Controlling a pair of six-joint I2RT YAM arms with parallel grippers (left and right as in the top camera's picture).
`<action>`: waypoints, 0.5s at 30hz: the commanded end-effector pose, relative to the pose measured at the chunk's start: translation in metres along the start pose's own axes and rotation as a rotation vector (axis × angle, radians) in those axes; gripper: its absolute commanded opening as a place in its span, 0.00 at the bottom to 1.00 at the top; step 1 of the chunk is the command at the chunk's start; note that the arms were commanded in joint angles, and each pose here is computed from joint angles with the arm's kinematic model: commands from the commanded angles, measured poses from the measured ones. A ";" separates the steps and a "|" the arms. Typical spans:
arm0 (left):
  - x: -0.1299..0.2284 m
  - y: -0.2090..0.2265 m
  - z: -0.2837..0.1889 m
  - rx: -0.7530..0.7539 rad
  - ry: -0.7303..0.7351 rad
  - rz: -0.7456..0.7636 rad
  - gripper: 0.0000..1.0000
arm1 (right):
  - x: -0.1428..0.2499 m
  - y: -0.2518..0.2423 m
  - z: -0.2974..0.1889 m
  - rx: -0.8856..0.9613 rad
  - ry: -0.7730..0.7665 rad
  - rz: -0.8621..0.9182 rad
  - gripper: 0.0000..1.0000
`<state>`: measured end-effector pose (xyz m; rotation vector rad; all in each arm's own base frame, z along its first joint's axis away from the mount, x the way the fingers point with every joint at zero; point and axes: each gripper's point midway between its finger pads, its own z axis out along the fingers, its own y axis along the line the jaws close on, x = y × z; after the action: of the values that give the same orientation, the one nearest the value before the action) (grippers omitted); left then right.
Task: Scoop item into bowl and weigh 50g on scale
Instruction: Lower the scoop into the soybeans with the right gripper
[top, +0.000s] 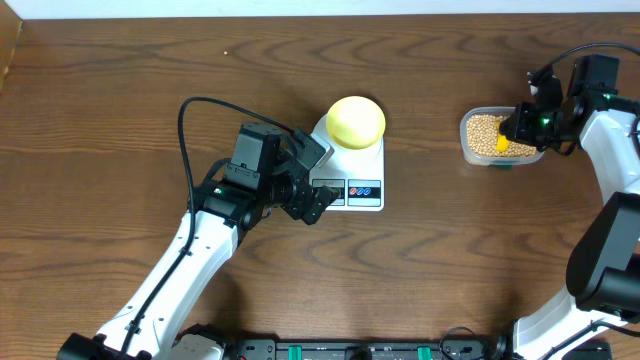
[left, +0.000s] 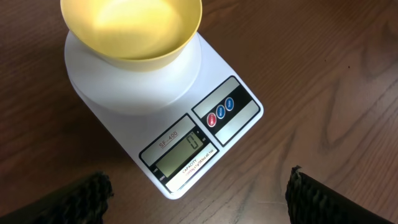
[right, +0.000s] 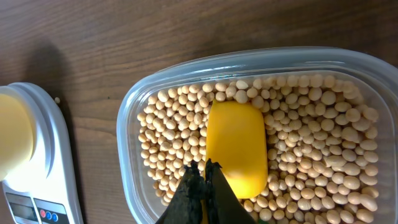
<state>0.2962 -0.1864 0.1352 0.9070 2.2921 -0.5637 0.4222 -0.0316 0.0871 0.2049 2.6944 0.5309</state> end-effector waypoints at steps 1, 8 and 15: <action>0.005 -0.001 0.003 0.017 0.012 0.005 0.92 | 0.023 -0.009 0.014 0.006 0.071 0.034 0.01; 0.005 -0.001 0.003 0.018 0.012 0.005 0.92 | 0.021 -0.020 0.008 -0.002 0.053 0.064 0.01; 0.005 -0.001 0.003 0.017 0.012 0.005 0.92 | 0.018 -0.013 0.004 -0.083 0.038 0.086 0.01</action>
<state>0.2962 -0.1864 0.1352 0.9066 2.2923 -0.5639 0.4164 -0.0448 0.0859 0.2714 2.6704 0.6043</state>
